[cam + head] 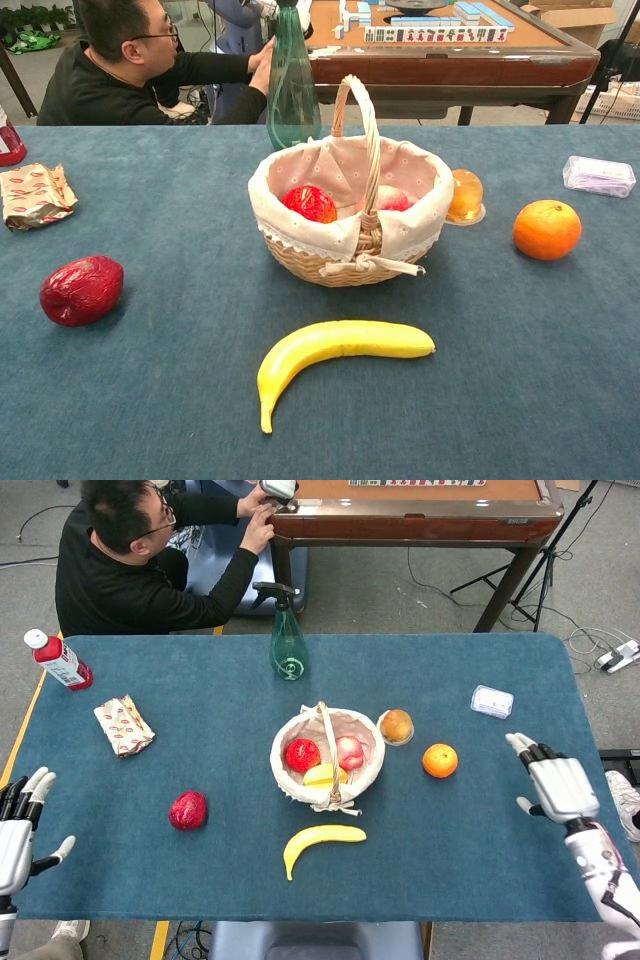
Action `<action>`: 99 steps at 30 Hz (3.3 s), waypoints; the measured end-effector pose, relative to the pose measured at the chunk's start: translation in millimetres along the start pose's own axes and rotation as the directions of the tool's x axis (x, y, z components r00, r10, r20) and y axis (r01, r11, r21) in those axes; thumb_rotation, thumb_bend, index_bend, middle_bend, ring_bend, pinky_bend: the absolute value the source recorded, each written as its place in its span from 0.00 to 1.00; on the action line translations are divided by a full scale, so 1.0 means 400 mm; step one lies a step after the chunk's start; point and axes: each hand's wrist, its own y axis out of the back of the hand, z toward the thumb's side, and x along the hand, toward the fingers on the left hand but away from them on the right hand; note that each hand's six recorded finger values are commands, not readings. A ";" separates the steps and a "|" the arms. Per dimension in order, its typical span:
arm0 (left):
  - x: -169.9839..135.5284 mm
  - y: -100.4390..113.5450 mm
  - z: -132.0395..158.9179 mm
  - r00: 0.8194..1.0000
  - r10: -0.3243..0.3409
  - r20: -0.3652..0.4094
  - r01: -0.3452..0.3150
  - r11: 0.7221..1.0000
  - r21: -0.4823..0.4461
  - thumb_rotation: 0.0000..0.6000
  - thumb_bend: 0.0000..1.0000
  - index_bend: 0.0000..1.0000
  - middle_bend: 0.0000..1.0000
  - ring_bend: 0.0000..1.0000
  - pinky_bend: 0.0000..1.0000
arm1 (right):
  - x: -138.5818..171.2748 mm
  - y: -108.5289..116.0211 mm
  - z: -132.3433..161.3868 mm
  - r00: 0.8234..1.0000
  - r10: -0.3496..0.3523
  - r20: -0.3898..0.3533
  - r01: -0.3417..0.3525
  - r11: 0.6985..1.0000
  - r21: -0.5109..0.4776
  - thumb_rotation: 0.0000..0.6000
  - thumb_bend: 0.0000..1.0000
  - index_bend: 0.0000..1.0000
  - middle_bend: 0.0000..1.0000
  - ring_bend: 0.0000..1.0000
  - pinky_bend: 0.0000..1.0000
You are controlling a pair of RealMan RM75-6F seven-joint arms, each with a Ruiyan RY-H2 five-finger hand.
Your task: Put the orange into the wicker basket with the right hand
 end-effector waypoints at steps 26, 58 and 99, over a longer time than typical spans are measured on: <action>-0.029 0.008 -0.029 0.999 0.006 -0.032 -0.006 1.000 -0.002 1.00 0.25 0.04 0.00 0.00 0.05 | -0.288 -0.134 0.246 0.983 0.154 -0.101 -0.145 0.985 0.088 1.00 0.33 0.45 0.40 0.38 0.64; -0.028 0.015 -0.027 1.000 0.012 -0.024 -0.012 1.000 -0.012 1.00 0.25 0.04 0.00 0.00 0.05 | -0.255 0.125 0.491 0.929 -0.063 -0.365 -0.045 0.959 -0.278 1.00 0.33 0.07 0.23 0.31 0.70; -0.009 0.007 -0.012 1.000 -0.010 -0.005 0.010 1.000 0.005 1.00 0.25 0.04 0.00 0.00 0.05 | 0.109 0.053 0.015 0.970 -0.241 -0.028 0.233 0.957 -0.170 1.00 0.33 0.01 0.21 0.22 0.59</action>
